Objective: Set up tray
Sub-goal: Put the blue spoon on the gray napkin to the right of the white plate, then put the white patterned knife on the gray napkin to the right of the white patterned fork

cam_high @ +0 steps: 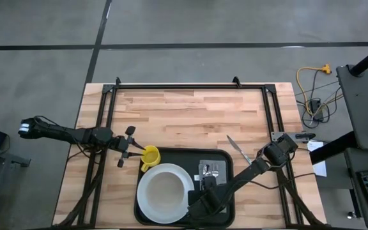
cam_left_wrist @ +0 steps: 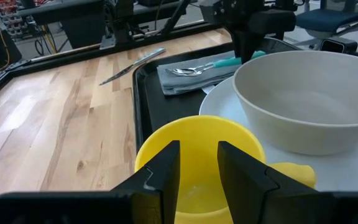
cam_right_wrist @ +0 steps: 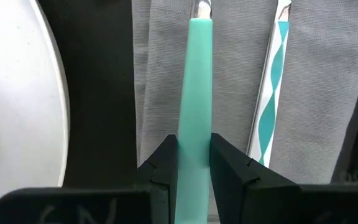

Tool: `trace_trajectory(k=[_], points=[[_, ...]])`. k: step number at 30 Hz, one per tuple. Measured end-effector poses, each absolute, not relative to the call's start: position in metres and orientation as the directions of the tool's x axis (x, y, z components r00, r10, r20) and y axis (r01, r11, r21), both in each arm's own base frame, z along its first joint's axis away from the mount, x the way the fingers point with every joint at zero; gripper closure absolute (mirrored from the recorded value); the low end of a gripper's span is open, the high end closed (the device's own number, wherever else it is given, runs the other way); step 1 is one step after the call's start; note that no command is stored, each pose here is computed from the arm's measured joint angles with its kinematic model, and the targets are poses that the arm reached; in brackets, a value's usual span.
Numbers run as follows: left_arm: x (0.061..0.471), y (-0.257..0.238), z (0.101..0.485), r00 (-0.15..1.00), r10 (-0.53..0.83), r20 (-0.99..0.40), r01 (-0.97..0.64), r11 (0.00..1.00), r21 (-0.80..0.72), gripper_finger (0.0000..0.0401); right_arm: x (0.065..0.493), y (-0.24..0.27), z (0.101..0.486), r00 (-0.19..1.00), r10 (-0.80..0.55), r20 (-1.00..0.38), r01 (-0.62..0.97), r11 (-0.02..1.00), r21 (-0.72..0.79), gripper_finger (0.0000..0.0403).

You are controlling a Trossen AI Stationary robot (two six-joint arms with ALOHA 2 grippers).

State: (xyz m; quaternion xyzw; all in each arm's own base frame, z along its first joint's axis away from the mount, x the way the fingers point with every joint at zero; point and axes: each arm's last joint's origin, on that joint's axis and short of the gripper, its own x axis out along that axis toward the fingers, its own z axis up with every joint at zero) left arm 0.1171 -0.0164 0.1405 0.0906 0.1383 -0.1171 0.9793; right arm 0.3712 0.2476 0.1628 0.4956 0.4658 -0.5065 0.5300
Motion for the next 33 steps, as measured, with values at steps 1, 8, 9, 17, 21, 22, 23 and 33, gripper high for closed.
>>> trace_trajectory(k=[1,8,9,17,21,22,23,33], points=[[0.1171,-0.0165,0.1406,0.934,-0.205,-0.292,0.255,0.956,0.145,0.0307,0.3712,0.2476,0.1628,0.052,-0.073,-0.996,0.999,-0.004,0.053,0.0348],[0.1171,-0.0164,0.1405,0.934,-0.204,-0.292,0.255,0.956,0.145,0.0307,0.3703,0.2481,0.1617,0.042,-0.063,-0.997,0.999,-0.014,0.043,0.0347],[0.1171,-0.0164,0.1405,0.934,-0.205,-0.292,0.255,0.956,0.145,0.0307,0.3704,0.2480,0.1617,0.042,-0.063,-0.997,0.999,-0.014,0.042,0.0345],[0.1171,-0.0165,0.1406,0.934,-0.205,-0.292,0.255,0.956,0.145,0.0307,0.3703,0.2481,0.1617,0.042,-0.064,-0.997,0.999,-0.014,0.043,0.0305],[0.1171,-0.0164,0.1405,0.934,-0.205,-0.292,0.255,0.956,0.145,0.0307,0.3703,0.2481,0.1617,0.041,-0.064,-0.997,0.999,-0.014,0.042,0.0301],[0.1171,-0.0165,0.1405,0.934,-0.205,-0.292,0.255,0.956,0.145,0.0307,0.3702,0.2481,0.1617,0.041,-0.064,-0.997,0.999,-0.014,0.042,0.0302],[0.1171,-0.0164,0.1405,0.934,-0.204,-0.292,0.255,0.956,0.145,0.0307,0.3702,0.2481,0.1617,0.041,-0.064,-0.997,0.999,-0.012,0.042,0.0303],[0.1171,-0.0165,0.1405,0.934,-0.205,-0.292,0.255,0.956,0.145,0.0307,0.3739,0.2459,0.1679,0.038,-0.027,-0.999,0.997,0.075,0.036,0.0327]])
